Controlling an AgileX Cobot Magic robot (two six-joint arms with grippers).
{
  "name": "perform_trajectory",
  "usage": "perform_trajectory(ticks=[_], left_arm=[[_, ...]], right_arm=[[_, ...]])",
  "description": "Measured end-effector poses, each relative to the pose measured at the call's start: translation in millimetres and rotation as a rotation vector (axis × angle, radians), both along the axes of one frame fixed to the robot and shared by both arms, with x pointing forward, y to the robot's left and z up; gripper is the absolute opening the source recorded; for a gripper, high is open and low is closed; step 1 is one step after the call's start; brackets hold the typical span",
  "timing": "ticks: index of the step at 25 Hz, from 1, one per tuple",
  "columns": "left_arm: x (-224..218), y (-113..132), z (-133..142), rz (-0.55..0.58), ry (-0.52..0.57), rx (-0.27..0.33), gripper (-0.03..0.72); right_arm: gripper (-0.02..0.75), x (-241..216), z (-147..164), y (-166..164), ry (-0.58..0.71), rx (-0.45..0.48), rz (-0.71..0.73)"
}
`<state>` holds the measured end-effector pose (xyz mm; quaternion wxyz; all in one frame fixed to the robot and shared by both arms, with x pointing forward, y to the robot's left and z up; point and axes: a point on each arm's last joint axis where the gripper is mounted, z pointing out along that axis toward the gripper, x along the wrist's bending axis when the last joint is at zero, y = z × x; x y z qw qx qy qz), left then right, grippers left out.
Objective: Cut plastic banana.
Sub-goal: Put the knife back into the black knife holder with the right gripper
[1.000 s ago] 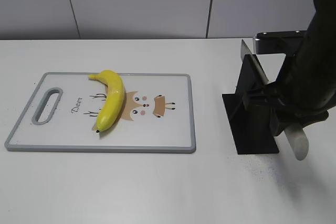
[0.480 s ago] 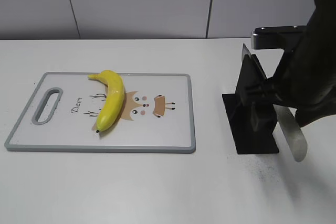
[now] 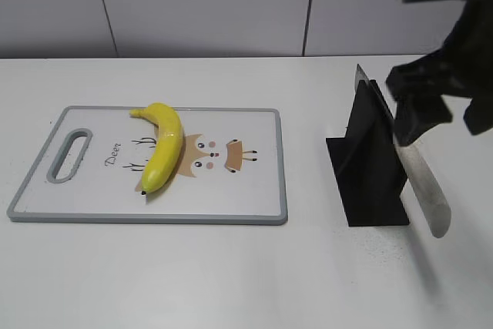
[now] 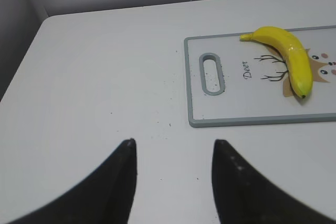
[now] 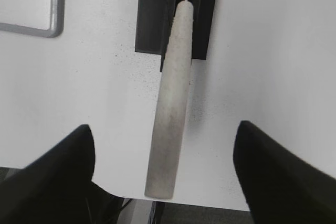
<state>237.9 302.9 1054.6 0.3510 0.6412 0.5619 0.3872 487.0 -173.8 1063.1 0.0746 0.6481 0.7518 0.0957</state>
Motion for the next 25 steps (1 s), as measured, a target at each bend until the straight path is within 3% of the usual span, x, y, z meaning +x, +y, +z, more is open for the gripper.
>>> perform_trajectory(ticks=[4, 6, 11, 14, 20, 25], left_arm=[[0.0, 0.0, 0.0, 0.000, 0.000, 0.000, 0.440], [0.0, 0.0, 0.0, 0.000, 0.000, 0.000, 0.438], [0.0, 0.0, 0.0, 0.000, 0.000, 0.000, 0.438], [0.0, 0.0, 0.0, 0.000, 0.000, 0.000, 0.438], [0.0, -0.1, 0.0, -0.001, 0.000, -0.001, 0.433], [-0.5, -0.1, 0.2, 0.000, -0.005, -0.001, 0.409]], right_arm=[[0.580, -34.4, 49.8, -16.2, -0.175, 0.073, 0.112], [0.566, -61.8, 60.4, -24.8, -0.244, 0.138, 0.194], [0.557, -145.4, 7.1, -59.6, -0.256, 0.174, 0.368], [0.557, -190.0, -12.4, -84.3, -0.439, 0.214, 0.382], [0.557, -240.5, -10.5, -115.8, -0.848, 0.278, 0.374], [0.557, -246.8, -10.7, -122.9, -0.916, 0.248, 0.369]])
